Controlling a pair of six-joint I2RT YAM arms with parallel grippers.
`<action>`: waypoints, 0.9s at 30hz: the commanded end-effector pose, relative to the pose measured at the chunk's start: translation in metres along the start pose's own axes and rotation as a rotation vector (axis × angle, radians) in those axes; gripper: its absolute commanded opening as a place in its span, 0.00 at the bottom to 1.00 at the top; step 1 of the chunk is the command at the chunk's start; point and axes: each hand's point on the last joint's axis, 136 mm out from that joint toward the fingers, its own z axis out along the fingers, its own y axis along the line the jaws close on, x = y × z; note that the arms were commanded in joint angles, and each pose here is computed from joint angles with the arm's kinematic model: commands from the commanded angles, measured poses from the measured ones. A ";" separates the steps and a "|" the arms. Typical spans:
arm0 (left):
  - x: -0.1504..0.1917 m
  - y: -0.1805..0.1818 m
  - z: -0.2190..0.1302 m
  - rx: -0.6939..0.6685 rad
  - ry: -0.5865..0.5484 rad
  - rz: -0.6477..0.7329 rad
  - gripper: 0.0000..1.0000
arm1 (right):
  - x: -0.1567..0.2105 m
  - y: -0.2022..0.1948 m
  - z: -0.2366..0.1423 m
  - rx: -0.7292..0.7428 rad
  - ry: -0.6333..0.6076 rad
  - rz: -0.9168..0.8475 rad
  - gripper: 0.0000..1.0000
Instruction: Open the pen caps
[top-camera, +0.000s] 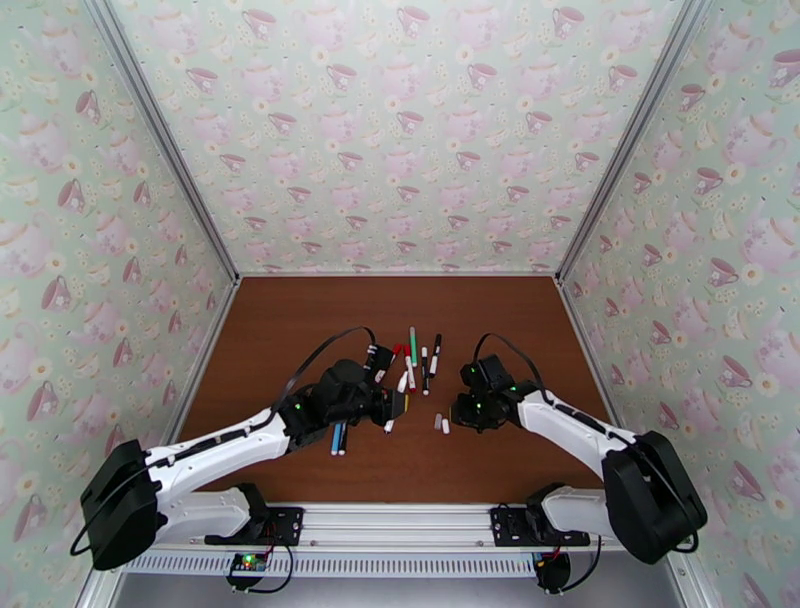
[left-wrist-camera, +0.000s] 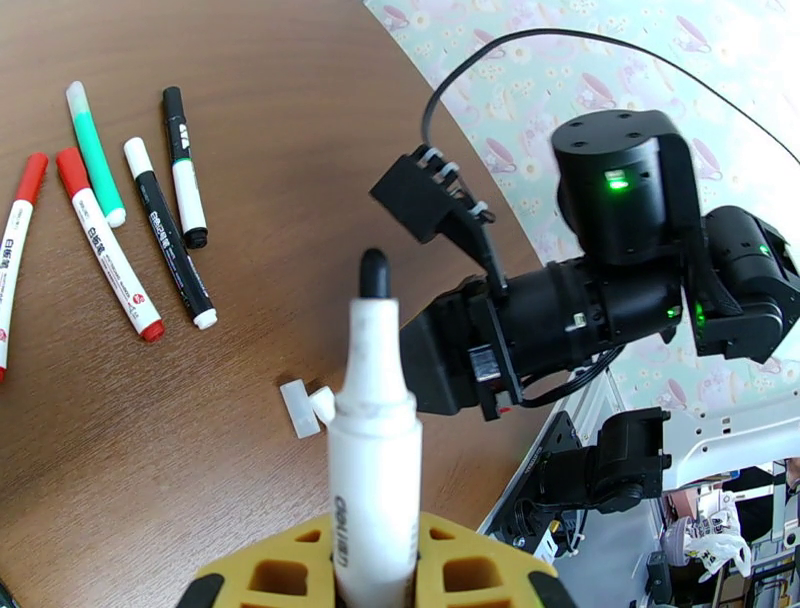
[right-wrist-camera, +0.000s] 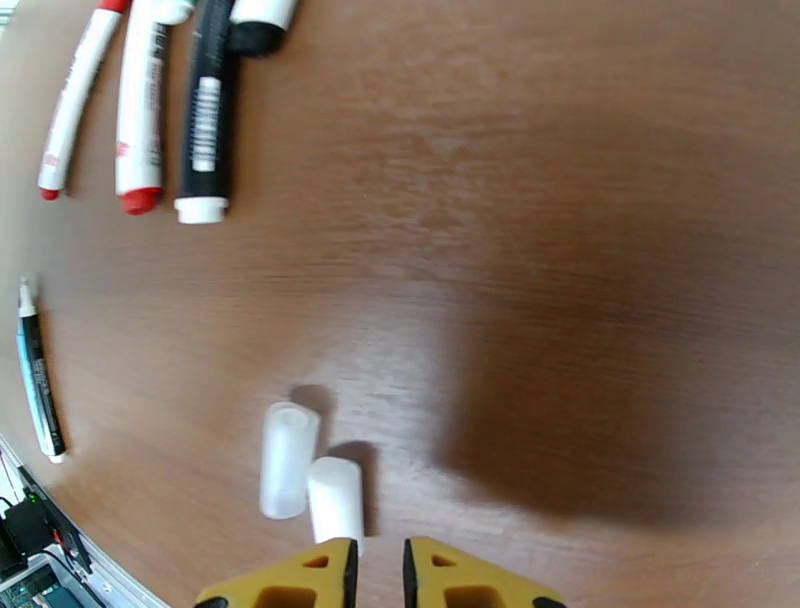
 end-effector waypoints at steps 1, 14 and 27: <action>0.001 -0.002 0.000 0.007 0.018 -0.005 0.03 | -0.001 0.005 0.005 -0.022 0.006 -0.037 0.15; 0.000 -0.001 0.005 -0.006 0.037 -0.009 0.03 | -0.002 0.002 0.014 -0.005 0.031 -0.037 0.27; 0.004 0.004 0.007 -0.022 0.049 -0.010 0.02 | -0.001 0.009 0.009 -0.035 0.027 -0.033 0.27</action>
